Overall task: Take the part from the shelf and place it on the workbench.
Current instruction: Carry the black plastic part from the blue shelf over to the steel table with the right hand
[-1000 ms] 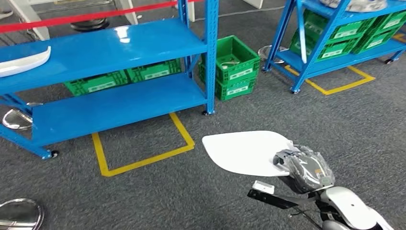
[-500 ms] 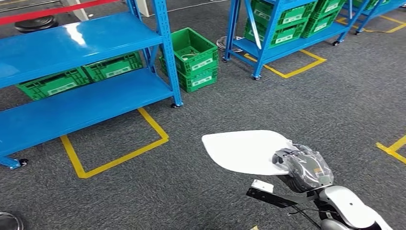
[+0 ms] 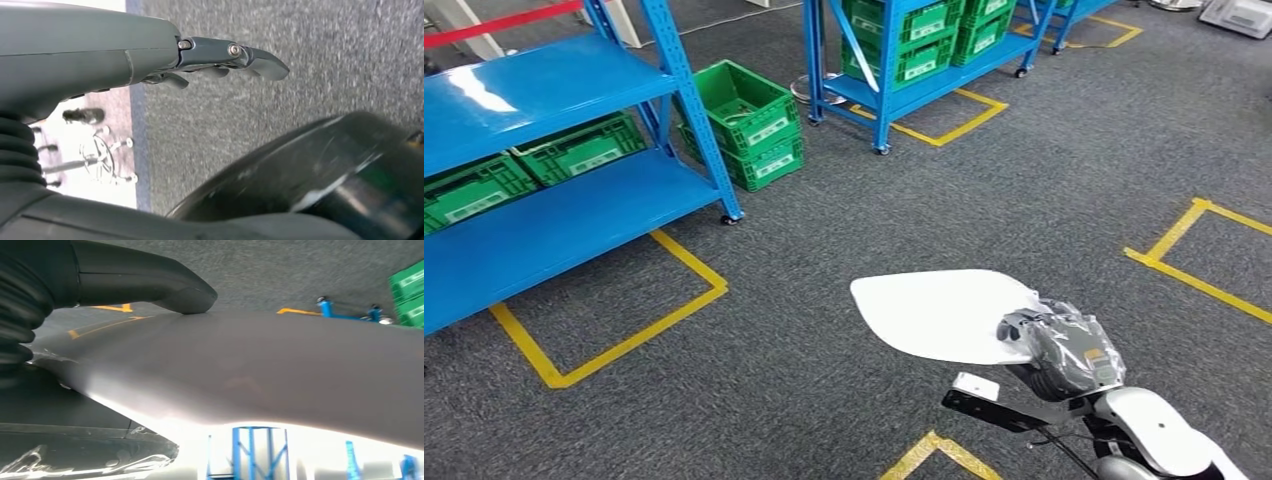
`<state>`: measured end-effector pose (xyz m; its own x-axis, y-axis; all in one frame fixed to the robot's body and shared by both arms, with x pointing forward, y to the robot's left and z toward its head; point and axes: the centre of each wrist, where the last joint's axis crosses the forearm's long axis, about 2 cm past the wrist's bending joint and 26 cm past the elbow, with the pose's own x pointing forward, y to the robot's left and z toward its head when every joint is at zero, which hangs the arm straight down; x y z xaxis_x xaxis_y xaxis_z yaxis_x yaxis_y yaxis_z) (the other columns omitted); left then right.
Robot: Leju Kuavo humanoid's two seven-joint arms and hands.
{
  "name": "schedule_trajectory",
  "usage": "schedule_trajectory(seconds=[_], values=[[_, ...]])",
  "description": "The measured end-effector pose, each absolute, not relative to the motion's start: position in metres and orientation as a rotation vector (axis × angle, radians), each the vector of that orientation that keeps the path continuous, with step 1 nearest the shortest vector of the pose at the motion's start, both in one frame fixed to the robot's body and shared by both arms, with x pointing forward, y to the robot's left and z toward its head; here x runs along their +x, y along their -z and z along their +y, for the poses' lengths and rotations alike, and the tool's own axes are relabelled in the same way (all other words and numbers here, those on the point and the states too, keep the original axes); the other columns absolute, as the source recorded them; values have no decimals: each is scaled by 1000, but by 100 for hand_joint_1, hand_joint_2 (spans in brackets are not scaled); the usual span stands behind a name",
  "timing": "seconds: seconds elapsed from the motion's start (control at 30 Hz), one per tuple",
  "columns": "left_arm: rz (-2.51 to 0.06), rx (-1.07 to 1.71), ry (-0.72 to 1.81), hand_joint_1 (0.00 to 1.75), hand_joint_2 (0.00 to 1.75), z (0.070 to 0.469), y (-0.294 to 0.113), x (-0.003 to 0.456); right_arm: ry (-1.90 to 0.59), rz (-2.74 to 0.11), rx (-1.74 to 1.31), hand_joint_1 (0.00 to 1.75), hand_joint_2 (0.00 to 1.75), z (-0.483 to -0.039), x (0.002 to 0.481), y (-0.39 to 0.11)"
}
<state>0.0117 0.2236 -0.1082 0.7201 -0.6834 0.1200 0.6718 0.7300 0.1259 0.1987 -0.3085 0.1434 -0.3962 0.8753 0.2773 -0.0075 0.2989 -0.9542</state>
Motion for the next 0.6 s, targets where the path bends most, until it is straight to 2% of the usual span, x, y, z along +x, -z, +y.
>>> schedule_trajectory(seconds=[0.6], values=[[-168,84,748,0,175,225,108,12,-1220,-1651,-810,175,175,-309,199,-144]])
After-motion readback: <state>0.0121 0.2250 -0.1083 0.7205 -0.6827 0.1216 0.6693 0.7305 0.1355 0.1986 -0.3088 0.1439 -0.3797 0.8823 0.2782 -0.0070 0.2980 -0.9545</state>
